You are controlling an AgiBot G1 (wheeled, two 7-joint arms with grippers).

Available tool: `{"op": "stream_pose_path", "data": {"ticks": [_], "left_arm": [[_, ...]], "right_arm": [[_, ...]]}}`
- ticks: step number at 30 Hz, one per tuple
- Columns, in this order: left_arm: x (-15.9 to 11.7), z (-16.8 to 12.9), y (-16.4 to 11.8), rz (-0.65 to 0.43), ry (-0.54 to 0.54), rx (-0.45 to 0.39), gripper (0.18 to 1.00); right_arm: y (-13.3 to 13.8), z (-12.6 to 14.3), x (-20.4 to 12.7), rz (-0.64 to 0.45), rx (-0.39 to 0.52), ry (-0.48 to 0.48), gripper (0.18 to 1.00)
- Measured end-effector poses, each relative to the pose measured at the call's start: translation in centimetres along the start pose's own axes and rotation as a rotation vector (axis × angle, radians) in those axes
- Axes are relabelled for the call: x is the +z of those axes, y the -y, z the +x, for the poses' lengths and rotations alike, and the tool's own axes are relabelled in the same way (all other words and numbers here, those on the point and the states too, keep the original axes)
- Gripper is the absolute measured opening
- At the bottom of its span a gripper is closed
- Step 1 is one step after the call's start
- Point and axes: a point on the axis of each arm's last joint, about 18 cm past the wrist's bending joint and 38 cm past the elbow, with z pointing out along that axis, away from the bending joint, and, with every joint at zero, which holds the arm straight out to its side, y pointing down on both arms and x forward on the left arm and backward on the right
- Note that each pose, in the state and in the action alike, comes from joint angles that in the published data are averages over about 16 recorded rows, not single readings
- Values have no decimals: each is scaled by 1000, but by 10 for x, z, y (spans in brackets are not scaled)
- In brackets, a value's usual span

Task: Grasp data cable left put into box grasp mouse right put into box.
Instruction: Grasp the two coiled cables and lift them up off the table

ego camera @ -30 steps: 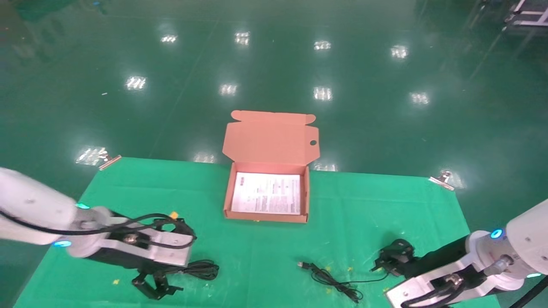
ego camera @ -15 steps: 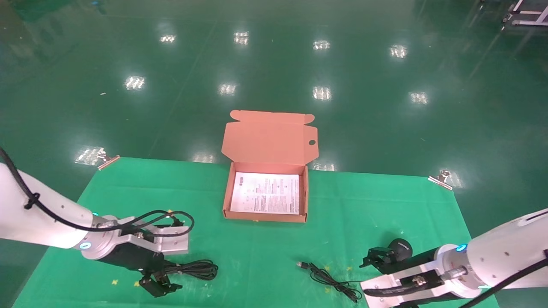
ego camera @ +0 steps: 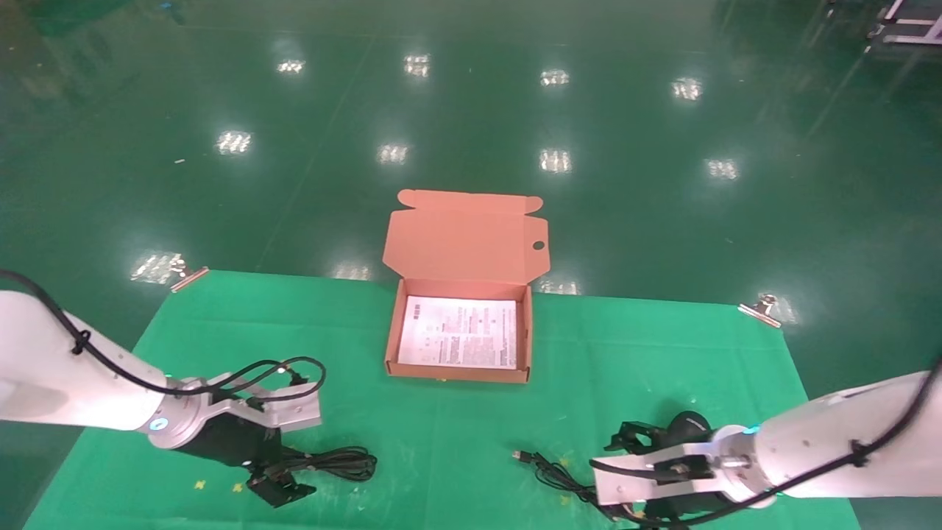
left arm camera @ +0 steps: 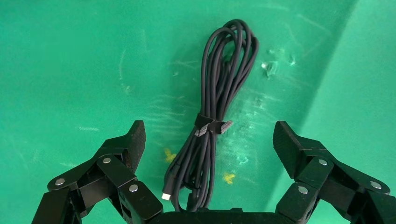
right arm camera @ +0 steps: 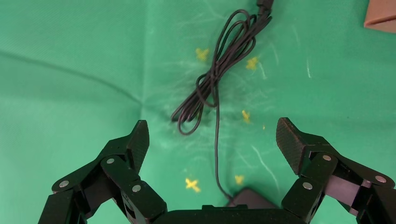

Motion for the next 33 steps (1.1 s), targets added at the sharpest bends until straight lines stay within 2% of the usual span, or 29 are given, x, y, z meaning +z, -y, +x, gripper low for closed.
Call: {"op": "stream_pose_path", "data": {"ticks": [9, 18, 33], "left_arm": [[8, -3, -6, -20, 8, 4, 1001], [11, -6, -13, -33, 24, -4, 1001], [11, -8, -15, -34, 35, -14, 986]], "right_arm": [[6, 8, 26, 14, 58, -6, 1001], [10, 11, 46, 12, 53, -6, 1001], [10, 12, 53, 9, 48, -3, 976]]}}
